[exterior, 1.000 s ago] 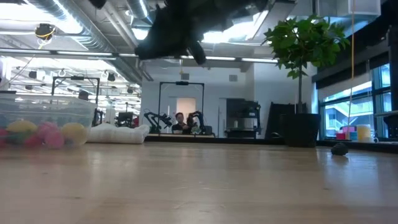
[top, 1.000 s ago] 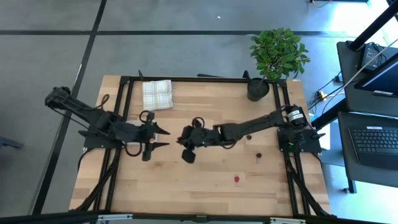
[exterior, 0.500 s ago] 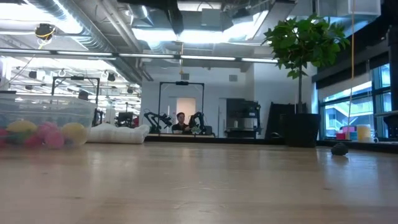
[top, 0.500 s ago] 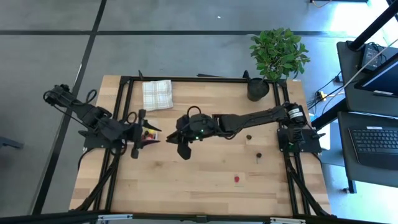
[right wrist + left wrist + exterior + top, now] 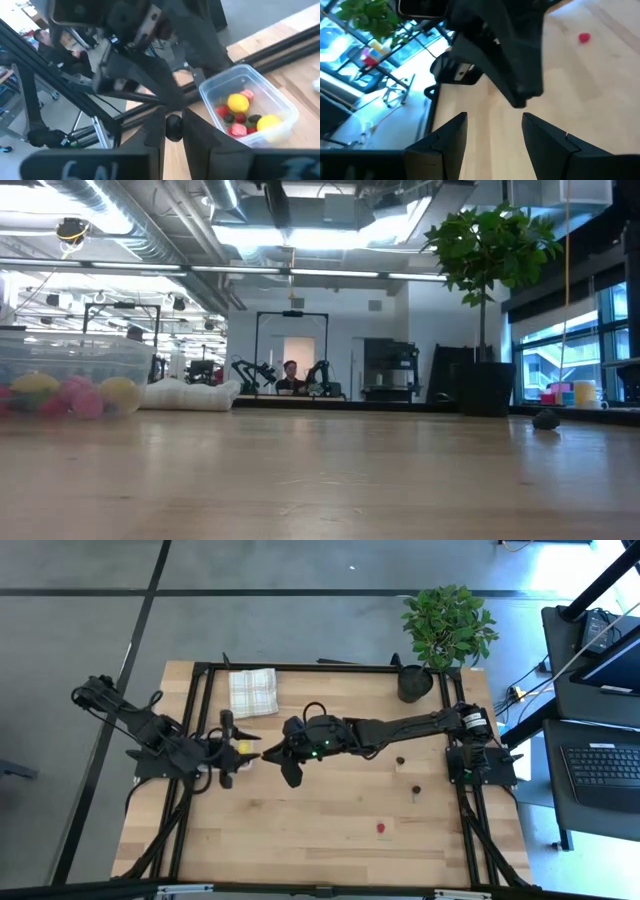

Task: Pick and placing Produce into tupperware
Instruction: Put the blue berry into the transparent bin

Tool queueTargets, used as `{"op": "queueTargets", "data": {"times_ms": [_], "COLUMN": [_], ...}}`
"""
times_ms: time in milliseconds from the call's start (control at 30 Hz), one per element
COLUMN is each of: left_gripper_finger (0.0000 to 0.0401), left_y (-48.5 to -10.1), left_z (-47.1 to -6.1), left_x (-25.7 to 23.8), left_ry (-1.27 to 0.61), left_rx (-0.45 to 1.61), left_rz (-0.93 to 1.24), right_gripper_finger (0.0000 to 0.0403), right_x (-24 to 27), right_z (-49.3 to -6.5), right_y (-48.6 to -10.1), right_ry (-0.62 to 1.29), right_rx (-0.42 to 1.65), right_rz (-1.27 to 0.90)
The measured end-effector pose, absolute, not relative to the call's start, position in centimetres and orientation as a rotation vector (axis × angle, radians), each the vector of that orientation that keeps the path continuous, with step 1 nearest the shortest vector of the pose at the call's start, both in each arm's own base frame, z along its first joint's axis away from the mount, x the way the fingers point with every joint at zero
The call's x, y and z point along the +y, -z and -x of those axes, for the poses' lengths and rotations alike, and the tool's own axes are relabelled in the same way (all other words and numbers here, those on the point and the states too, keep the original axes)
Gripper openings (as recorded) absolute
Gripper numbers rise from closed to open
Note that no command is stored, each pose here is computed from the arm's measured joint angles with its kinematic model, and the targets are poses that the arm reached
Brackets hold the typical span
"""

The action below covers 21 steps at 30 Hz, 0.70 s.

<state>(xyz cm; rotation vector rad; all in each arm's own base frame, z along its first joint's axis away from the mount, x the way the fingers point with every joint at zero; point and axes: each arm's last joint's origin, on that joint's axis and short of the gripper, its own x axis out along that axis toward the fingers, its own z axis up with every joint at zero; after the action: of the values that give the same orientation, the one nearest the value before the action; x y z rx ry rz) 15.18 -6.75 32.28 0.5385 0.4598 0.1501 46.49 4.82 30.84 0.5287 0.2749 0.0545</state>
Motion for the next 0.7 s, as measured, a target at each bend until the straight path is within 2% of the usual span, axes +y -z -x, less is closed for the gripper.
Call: {"op": "queueTargets", "data": {"times_ms": [267,433,700], "left_gripper_finger": [0.0182,0.0182,0.0182], "left_y": [-31.8,-32.3,-32.6], "left_z": [-15.9,-16.0,-16.0], "left_x": [-7.1,-7.1,-7.1], "left_ry": [-0.176,-0.252,-0.261], "left_rx": [0.483,0.438,0.404], "left_rz": [-0.565,-0.546,-0.524], "right_gripper_finger": [0.0052,0.0052,0.0052], "right_x": [4.2,3.8,3.4], "right_z": [-46.7,-46.7,-46.8], "right_y": [-31.4,-31.4,-31.7], "right_ry": [-0.057,-0.05,-0.05], "right_rx": [0.215,0.207,0.175], "right_rz": [-0.534,-0.538,-0.537]}}
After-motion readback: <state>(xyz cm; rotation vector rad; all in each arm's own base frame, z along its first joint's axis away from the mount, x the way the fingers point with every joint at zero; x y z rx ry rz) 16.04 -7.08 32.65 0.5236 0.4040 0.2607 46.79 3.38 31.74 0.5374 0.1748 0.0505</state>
